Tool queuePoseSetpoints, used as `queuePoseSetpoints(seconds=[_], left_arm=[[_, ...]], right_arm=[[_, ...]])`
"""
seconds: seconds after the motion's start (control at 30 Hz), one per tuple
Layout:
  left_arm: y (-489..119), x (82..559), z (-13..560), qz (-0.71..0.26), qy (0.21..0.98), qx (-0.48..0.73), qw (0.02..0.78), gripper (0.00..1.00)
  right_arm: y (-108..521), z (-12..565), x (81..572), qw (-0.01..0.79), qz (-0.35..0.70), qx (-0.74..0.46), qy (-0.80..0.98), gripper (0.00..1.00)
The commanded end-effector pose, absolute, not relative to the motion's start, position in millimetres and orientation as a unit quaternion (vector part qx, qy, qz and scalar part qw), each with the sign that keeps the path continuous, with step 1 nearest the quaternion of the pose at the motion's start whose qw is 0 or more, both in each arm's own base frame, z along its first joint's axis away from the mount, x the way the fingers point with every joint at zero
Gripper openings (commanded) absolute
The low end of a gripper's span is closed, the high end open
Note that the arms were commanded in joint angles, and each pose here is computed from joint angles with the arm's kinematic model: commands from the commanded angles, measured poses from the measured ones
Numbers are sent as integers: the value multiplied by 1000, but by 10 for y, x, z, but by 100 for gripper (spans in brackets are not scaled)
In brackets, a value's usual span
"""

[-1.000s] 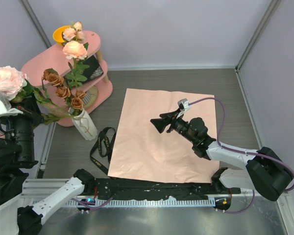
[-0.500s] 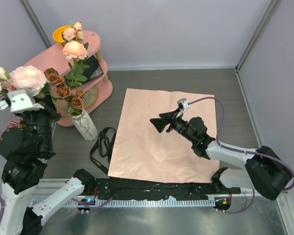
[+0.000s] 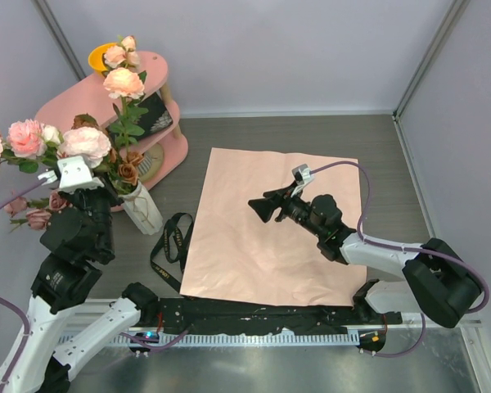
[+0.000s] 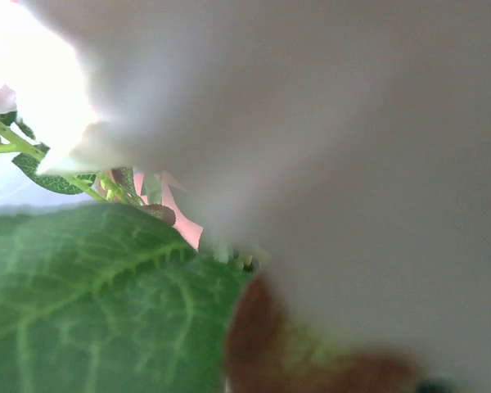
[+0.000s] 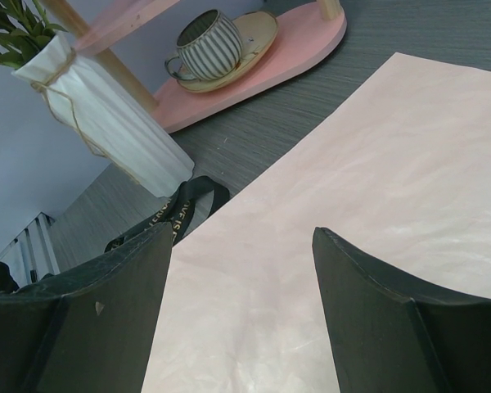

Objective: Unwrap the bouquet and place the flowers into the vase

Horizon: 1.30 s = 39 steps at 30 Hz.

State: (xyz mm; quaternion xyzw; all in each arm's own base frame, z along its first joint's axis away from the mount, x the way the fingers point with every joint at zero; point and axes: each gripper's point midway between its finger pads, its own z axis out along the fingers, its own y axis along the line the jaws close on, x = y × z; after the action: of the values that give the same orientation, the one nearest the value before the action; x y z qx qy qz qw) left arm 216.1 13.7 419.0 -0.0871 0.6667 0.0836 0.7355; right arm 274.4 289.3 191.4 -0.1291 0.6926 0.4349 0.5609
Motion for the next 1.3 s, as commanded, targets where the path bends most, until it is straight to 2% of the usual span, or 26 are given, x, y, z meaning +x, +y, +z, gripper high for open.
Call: queuePoseSetpoints(seconds=[0.0, 0.1, 0.13, 0.23, 0.37, 0.4, 0.43, 0.67, 0.73, 0.9, 1.03, 1.27], left_arm=[[132, 2178, 4064, 72, 672, -111, 728, 20], [133, 2169, 3931, 68, 686, -122, 714, 41], [122, 2159, 3922, 60, 688, -124, 713, 52], [89, 2115, 3859, 33, 699, -137, 701, 72], [-84, 2021, 3864, -32, 722, -123, 680, 80], [-98, 1974, 3807, -35, 736, -113, 667, 86], [-110, 1928, 3886, -55, 734, -122, 666, 97], [-254, 1554, 3948, -152, 766, -123, 613, 100], [-389, 1409, 4083, -210, 760, -103, 606, 100], [-655, 1116, 4590, -336, 714, -62, 612, 100], [-790, 977, 5092, -388, 671, -16, 632, 100], [-1441, 1175, 5717, -464, 617, 94, 628, 100]], right_arm=[[2975, 2237, 2784, 582, 458, -131, 659, 75], [2946, 2277, 2773, 587, 457, -129, 655, 75], [2931, 2267, 2776, 588, 455, -127, 656, 75], [2935, 2243, 2778, 587, 453, -125, 659, 75], [2983, 2250, 2783, 581, 461, -130, 658, 75], [2987, 2217, 2788, 577, 459, -130, 663, 75], [2990, 2222, 2796, 577, 458, -130, 664, 75], [2981, 2064, 2888, 562, 437, -112, 693, 75], [2879, 2011, 3047, 571, 402, -74, 712, 75], [2258, 1726, 3415, 578, 212, 43, 786, 77], [1798, 2005, 3468, 607, 115, 105, 780, 79], [1448, 3046, 3161, 645, 112, 101, 749, 82]])
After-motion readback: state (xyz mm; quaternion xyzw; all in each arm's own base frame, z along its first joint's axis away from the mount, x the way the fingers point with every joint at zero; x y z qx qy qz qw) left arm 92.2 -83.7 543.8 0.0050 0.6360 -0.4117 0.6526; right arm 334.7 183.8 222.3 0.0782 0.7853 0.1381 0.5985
